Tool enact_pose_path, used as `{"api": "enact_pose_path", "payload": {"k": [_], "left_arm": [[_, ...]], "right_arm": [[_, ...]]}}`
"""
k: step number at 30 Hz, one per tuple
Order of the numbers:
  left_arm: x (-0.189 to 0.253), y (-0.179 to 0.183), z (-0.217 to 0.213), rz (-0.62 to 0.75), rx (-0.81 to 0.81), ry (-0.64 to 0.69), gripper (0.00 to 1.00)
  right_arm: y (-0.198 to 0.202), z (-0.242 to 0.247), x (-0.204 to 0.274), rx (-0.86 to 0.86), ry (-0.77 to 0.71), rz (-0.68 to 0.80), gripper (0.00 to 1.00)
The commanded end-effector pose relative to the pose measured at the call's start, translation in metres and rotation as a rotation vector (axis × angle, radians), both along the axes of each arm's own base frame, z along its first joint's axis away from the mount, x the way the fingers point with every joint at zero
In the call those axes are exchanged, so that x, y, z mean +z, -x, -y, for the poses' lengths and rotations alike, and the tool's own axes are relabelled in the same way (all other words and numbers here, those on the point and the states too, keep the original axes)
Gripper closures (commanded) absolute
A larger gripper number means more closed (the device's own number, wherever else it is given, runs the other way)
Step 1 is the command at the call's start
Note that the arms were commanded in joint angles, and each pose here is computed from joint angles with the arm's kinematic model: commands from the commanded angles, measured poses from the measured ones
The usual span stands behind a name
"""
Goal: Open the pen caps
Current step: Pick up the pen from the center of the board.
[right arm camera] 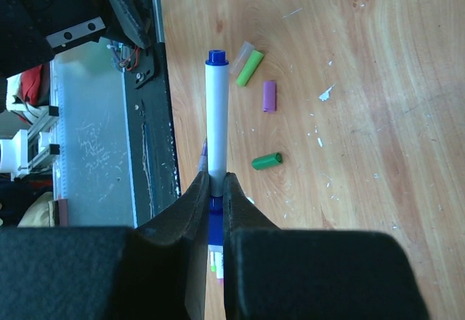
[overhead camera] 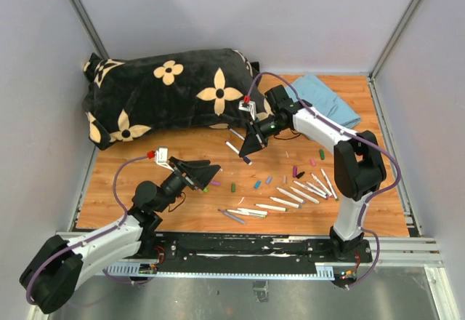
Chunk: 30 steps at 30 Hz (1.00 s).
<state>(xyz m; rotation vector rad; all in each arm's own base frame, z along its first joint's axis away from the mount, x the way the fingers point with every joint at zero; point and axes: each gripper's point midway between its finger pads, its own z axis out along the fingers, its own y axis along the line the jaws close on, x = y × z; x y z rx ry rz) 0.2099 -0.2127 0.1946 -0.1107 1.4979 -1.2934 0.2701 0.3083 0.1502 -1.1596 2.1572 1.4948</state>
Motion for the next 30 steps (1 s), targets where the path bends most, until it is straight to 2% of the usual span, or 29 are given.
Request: {"api": "enact_pose_path", "payload": {"k": [1, 8, 15, 30], "left_arm": [[0.011, -0.004, -0.003, 0.002, 0.023, 0.083, 0.01], [0.015, -0.008, 0.005, -0.015, -0.007, 0.14, 0.03], [0.018, -0.013, 0.011, -0.026, -0.019, 0.166, 0.1], [0.024, -0.015, 0.009, -0.006, -0.004, 0.185, 0.07]], "right_arm": [[0.003, 0.0, 0.021, 0.005, -0.071, 0.001, 0.99], [0.006, -0.002, 0.023, 0.008, -0.093, -0.018, 0.99], [0.01, -0.003, 0.028, 0.017, -0.12, -0.041, 0.99], [0.014, -0.004, 0.033, 0.029, -0.142, -0.054, 0.99]]}}
